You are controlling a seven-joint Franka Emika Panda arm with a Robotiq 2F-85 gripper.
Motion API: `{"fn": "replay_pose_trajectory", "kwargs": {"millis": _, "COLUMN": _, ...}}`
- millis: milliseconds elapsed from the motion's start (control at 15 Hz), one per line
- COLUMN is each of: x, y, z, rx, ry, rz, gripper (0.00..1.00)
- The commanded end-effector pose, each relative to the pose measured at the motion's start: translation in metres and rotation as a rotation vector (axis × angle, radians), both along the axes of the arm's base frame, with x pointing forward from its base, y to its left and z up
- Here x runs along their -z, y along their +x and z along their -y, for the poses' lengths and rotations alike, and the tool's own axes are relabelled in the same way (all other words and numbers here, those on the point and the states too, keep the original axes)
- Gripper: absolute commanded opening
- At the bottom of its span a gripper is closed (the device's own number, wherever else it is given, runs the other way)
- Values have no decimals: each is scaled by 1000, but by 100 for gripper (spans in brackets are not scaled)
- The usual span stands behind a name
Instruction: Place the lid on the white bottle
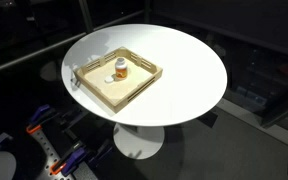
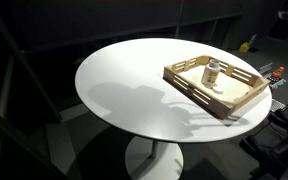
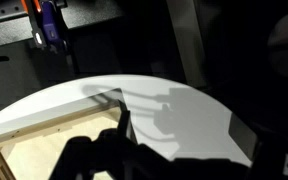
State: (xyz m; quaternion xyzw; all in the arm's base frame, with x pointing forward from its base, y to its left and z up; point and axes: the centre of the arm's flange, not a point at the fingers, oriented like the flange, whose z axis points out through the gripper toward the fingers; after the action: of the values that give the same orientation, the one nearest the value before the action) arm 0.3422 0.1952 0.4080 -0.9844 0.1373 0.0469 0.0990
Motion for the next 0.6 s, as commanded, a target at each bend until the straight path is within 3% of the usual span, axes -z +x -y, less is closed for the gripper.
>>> {"fn": "replay_pose_trajectory", "kwargs": {"millis": 0, "x": 0, "y": 0, "z": 0, "rx": 0, "ry": 0, "rz": 0, "gripper": 100}}
{"fn": "replay_pose_trajectory", "kwargs": {"millis": 533, "x": -2, "y": 8, "z": 1, "rx": 6, "ry": -1, "rz": 2, "gripper": 100}}
